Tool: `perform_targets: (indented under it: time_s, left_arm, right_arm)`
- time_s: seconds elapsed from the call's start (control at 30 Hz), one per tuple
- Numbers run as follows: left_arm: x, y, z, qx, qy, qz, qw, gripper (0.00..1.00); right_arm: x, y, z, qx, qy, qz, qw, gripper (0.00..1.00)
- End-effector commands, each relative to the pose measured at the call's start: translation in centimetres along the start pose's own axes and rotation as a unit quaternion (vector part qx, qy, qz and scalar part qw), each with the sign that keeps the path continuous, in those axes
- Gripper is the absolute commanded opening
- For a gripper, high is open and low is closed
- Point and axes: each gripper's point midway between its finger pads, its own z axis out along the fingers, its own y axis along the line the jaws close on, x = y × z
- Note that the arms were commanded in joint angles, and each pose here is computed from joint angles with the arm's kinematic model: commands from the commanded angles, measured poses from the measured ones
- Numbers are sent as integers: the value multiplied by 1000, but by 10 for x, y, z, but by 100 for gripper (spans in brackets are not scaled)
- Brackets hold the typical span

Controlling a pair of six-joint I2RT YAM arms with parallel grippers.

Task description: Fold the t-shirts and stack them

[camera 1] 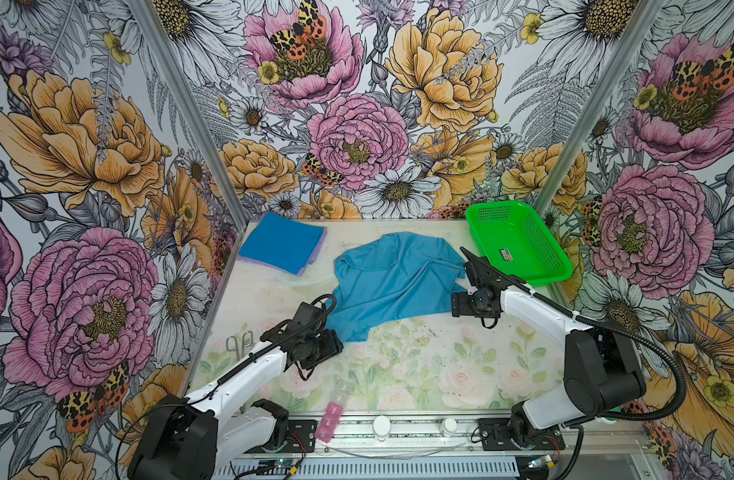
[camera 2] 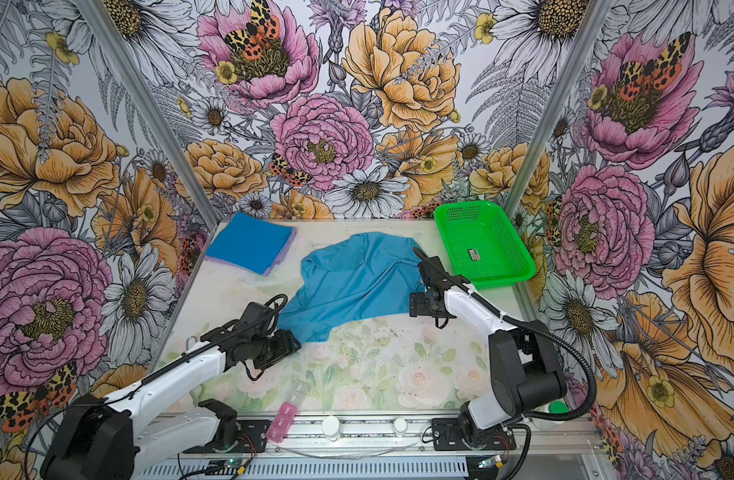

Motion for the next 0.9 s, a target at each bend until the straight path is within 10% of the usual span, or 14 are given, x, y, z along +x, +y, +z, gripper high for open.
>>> perform_targets:
  time_s: [0.0,0.17,0.3,0.87]
  left_arm:
    - [-5,-4,4,-8,-22,5,1000,64]
    - [-3,-3,7,-10,-25,9,1000,41]
    - [-9,-13,-1,11,-37,13,999,0]
    - [-29,-18,-30,83,-65,-10,994,0]
  right_arm:
    - [-11,-6,1,8,-22,15,1000,86]
    - [-12,-17,17,22,-8,30,999,74]
    - [-9,-23,32,32,9,36,999,61]
    - [-29,-40,63,33,12,75,997,43]
